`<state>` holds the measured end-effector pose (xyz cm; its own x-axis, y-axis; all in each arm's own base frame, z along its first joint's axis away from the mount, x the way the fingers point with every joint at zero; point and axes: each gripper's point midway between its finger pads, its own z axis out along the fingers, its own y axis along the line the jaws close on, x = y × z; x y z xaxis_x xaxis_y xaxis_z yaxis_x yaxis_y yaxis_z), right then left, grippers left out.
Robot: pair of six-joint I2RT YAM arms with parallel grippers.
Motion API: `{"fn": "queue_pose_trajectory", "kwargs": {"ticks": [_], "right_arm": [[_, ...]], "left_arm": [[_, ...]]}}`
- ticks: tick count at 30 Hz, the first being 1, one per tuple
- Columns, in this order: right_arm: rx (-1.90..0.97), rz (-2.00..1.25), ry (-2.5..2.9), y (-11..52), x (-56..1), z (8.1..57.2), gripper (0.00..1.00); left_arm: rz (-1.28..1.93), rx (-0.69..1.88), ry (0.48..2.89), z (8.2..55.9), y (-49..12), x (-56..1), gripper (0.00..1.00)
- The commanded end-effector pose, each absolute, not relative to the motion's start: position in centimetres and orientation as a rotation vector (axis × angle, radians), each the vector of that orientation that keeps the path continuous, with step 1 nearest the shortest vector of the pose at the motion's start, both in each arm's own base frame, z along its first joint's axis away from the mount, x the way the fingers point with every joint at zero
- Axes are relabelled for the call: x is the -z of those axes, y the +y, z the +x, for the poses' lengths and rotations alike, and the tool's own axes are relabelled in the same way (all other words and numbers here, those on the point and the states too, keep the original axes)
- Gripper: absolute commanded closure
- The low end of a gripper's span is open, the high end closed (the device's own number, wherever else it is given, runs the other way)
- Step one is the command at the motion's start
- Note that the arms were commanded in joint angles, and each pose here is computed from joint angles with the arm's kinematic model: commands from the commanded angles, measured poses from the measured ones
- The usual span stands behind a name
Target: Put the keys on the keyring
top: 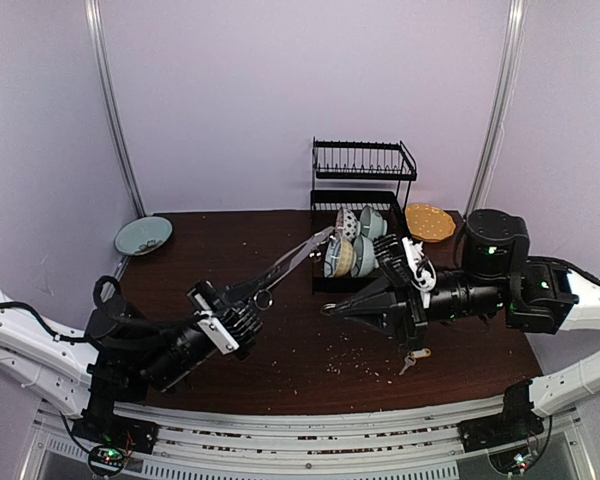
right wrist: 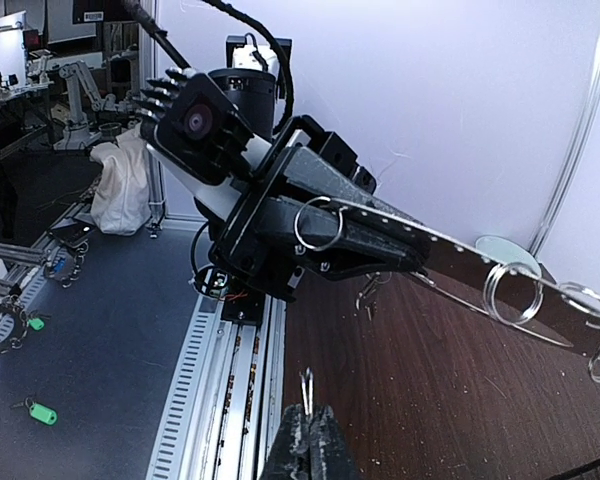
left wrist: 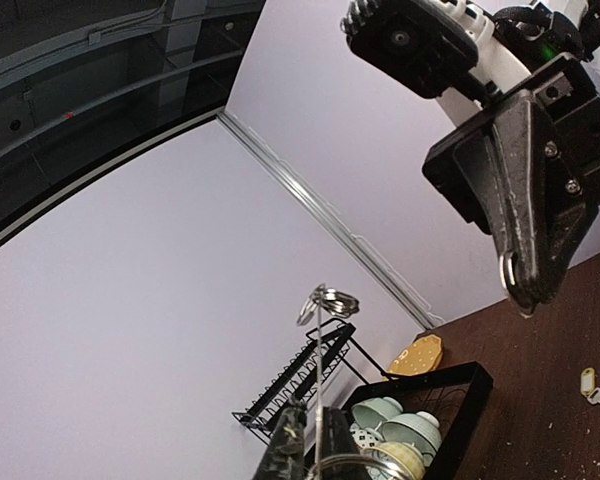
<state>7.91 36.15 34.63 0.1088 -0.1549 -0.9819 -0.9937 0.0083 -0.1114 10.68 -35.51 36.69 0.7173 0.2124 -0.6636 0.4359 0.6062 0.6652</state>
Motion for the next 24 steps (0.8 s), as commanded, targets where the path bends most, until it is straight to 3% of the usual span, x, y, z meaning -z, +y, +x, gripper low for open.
{"fn": "queue_pose_trajectory", "kwargs": {"ticks": [1, 8, 18, 24], "right_arm": [[-1.096, -1.31, 1.207, 35.9, -36.2, 7.6, 1.0], [-1.113, -1.324, 1.196, 35.9, -36.2, 7.2, 1.0], [-1.253, -1.364, 1.115, 33.6, -37.5, 4.8, 1.0], [-1.269, -1.226, 1.21, 35.0, -39.5, 6.8, 1.0]], "left_arm": [[0.889, 0.207, 0.758, 10.2, -35.4, -38.9, 1.0], [0.861, 0.269, 0.735, 9.5, -34.8, -39.8, 1.0], [0.737, 0.563, 0.757, 9.3, -31.1, -42.4, 1.0], [0.796, 0.586, 0.699, 8.1, -31.6, -42.1, 1.0]]}}
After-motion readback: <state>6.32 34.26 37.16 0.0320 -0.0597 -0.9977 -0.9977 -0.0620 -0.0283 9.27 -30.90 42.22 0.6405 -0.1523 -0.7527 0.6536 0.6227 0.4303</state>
